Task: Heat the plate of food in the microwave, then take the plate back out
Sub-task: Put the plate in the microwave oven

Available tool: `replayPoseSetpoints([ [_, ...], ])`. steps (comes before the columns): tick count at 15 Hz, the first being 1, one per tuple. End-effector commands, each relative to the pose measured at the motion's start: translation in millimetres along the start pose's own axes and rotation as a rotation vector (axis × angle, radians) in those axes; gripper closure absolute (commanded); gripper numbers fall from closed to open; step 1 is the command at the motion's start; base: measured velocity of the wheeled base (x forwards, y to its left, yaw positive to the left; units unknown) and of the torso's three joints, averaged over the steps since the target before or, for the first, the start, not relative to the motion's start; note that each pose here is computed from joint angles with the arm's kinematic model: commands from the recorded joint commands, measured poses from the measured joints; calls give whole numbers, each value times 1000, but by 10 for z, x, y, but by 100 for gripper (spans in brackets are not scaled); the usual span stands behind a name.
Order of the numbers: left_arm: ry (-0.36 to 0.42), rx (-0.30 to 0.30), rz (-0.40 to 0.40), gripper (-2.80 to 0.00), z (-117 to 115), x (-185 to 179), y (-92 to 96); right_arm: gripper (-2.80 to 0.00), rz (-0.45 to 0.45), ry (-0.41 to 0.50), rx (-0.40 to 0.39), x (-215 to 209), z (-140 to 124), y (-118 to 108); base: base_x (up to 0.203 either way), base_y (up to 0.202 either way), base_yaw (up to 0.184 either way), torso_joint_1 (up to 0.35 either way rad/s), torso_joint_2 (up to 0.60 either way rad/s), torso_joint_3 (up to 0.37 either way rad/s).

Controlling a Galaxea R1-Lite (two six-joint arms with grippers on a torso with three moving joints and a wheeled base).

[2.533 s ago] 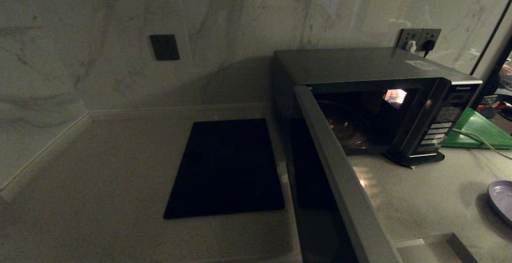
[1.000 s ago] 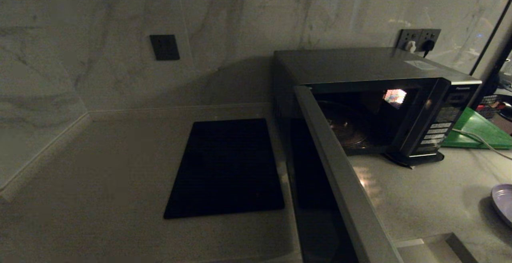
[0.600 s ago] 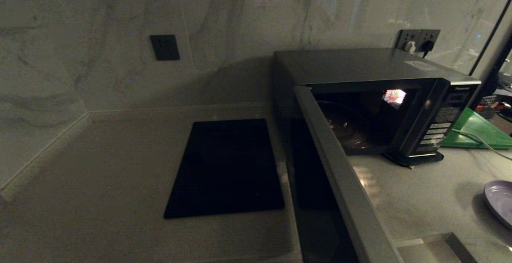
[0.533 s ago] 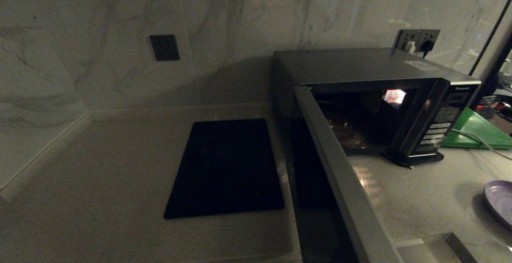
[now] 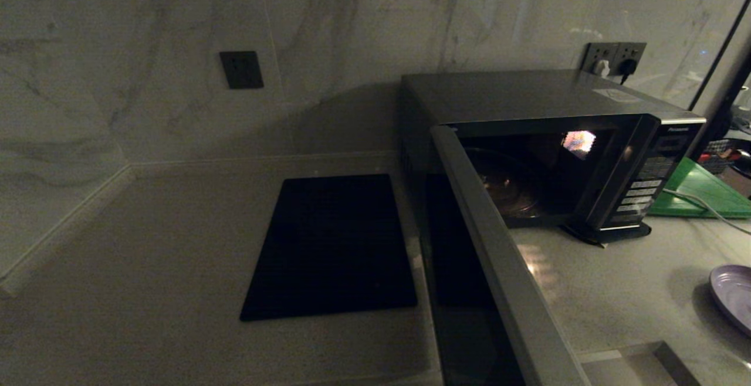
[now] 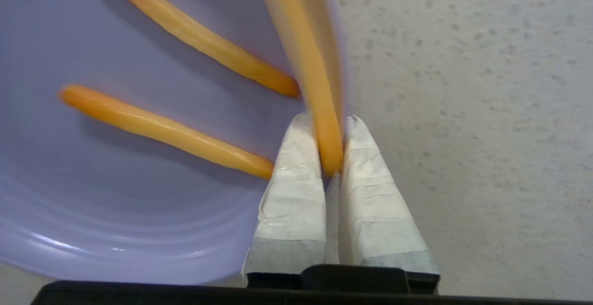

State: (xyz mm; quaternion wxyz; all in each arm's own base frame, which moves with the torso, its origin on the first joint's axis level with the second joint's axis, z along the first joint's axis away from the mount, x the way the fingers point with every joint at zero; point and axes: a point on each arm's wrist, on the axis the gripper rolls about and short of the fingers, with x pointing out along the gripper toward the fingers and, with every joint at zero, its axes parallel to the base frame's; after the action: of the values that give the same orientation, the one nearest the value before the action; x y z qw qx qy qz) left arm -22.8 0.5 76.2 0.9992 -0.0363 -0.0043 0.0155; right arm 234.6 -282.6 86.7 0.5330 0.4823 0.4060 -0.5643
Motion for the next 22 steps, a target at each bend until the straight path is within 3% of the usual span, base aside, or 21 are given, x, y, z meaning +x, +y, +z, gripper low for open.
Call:
replayPoseSetpoints([
  [1, 1, -1, 1, 0, 1, 1, 0, 0, 22, -14, 0, -91, 6, -6, 0, 0, 0, 0, 0, 0],
  [15, 1, -1, 1, 0, 1, 1, 0, 0, 62, -35, -13, -231, 15, -8, 0, 0, 0, 0, 0, 0],
  [19, 1, -1, 1, 0, 1, 1, 0, 0, 192, 14, -58, -436, -9, -20, 0, 0, 0, 0, 0, 0],
  [22, 1, -1, 1, 0, 1, 1, 0, 0, 236, -9, -90, -606, -30, -57, 0, 0, 0, 0, 0, 0],
])
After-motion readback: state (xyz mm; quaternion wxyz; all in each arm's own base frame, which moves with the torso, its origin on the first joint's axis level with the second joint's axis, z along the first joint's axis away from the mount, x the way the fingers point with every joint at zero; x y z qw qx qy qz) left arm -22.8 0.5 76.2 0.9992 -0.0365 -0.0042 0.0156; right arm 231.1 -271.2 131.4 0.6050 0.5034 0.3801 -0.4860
